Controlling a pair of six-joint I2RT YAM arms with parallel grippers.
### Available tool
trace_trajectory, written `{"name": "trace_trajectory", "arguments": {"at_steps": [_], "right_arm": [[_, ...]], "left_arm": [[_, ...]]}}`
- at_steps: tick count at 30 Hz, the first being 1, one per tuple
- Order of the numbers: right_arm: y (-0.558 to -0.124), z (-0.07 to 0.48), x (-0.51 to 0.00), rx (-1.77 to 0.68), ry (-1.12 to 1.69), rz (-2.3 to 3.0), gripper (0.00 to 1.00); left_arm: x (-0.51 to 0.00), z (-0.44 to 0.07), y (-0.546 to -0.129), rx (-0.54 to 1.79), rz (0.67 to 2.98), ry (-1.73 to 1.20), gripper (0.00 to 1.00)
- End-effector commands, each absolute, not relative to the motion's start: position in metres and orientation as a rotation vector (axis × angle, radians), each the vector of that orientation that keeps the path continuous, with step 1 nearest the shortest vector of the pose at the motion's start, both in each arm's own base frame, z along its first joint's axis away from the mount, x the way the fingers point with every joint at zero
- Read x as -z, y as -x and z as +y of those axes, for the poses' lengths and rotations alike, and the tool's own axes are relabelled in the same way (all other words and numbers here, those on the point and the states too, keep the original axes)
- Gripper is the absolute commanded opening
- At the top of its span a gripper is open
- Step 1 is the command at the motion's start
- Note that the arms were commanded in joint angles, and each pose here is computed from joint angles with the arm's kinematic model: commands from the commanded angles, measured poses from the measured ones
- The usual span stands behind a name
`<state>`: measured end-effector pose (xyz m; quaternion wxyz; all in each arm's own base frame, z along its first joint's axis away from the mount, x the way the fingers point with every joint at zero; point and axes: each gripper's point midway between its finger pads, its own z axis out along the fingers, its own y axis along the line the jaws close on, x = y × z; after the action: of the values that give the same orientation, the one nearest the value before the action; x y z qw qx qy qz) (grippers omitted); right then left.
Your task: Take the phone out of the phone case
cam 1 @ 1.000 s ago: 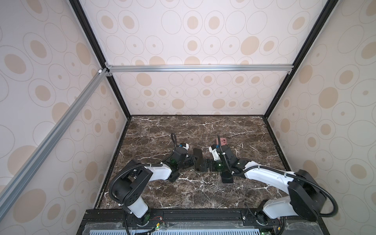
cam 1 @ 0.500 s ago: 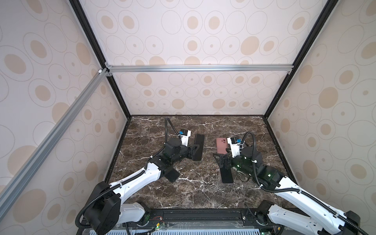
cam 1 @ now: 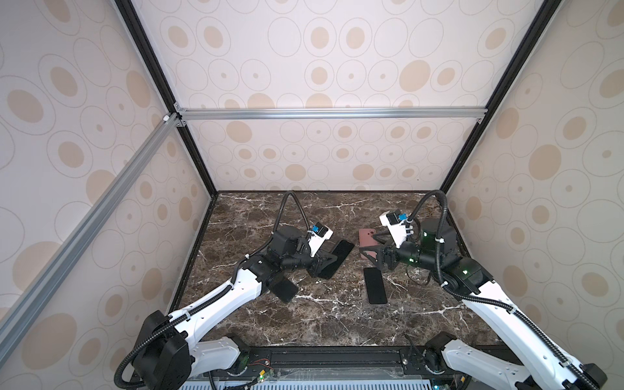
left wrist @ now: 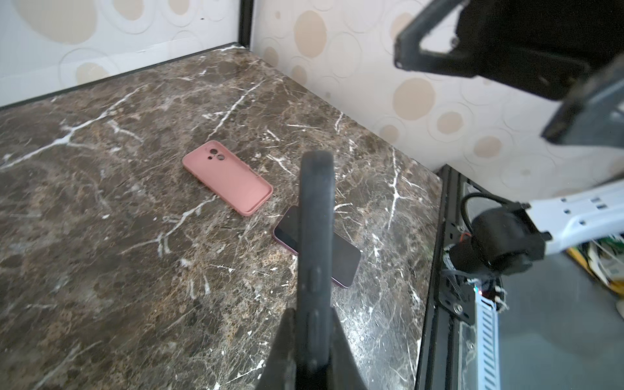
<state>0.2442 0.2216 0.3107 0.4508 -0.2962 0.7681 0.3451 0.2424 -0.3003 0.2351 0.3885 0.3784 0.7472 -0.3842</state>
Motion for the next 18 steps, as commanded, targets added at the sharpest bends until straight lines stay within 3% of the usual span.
{"name": "trace_trajectory", "arguments": {"at_steps": [1, 10, 13, 18], "right_arm": [[-0.215, 0.242, -0.320, -1.061, 0.920, 1.845, 0.75], [-0.205, 0.250, -0.314, -1.126, 1.032, 1.799, 0.69], [-0.196, 0.254, -0.314, -1.181, 1.090, 1.778, 0.63], [-0.191, 0.257, -0.312, -1.228, 1.135, 1.782, 0.45]], "left_arm": [[-0.287, -0.314, -0.214, 1.069, 1.622, -1.177, 0.00], [-0.305, -0.317, -0.188, 1.183, 1.480, -1.279, 0.00], [-0.306, -0.317, -0.185, 1.198, 1.472, -1.295, 0.00], [-0.311, -0.317, -0.177, 1.242, 1.435, -1.325, 0.00]]}}
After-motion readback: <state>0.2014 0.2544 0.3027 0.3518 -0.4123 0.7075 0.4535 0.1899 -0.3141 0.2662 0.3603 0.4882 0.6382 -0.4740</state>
